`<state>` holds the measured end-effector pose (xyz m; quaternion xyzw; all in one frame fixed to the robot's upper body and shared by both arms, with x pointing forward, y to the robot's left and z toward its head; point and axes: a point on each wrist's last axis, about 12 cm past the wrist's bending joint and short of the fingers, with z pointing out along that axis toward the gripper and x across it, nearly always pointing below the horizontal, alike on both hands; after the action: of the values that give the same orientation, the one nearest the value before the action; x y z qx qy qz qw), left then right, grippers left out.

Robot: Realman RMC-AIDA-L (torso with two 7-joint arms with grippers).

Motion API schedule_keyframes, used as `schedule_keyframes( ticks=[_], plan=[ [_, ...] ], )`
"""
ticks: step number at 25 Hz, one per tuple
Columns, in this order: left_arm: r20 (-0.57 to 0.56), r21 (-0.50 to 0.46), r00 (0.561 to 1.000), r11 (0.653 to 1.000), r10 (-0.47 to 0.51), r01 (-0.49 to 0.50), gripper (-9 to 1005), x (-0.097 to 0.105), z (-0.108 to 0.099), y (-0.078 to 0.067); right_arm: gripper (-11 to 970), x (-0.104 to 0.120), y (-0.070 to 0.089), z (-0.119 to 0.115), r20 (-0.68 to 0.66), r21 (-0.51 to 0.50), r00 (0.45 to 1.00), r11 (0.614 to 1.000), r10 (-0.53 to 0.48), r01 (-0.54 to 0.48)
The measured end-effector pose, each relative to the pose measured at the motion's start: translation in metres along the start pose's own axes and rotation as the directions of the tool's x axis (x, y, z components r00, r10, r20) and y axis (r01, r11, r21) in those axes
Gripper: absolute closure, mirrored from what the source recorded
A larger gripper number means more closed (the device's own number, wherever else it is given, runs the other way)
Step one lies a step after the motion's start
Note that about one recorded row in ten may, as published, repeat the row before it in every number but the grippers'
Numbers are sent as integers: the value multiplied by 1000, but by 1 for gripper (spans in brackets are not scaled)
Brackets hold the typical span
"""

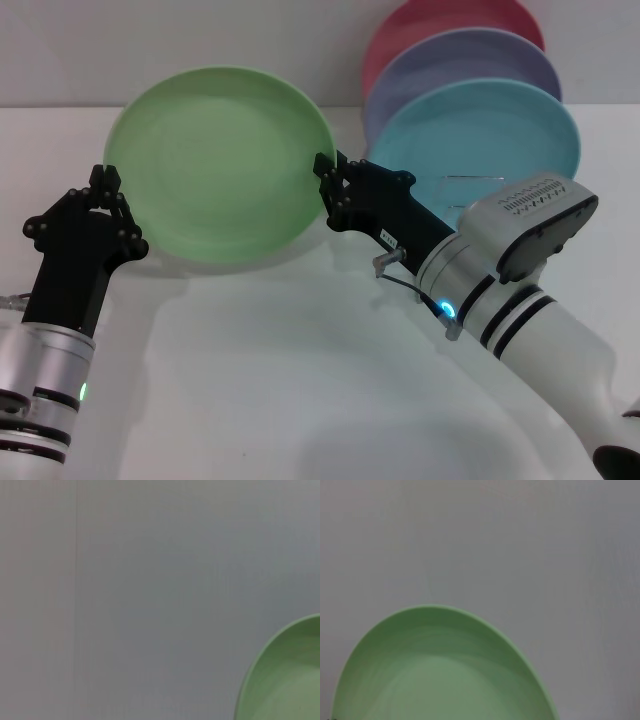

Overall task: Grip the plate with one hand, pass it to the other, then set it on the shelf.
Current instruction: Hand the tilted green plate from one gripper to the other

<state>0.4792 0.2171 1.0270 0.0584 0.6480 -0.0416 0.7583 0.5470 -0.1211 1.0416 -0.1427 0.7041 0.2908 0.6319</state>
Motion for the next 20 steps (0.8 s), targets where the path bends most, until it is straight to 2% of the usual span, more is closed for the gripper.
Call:
schedule_keyframes(
  ticks=[20],
  plan=[
    [-5, 3, 1000, 1000, 0, 0, 924, 1, 0, 0, 894, 1, 0, 0, -6, 1, 1000, 1000, 0, 0]
  ],
)
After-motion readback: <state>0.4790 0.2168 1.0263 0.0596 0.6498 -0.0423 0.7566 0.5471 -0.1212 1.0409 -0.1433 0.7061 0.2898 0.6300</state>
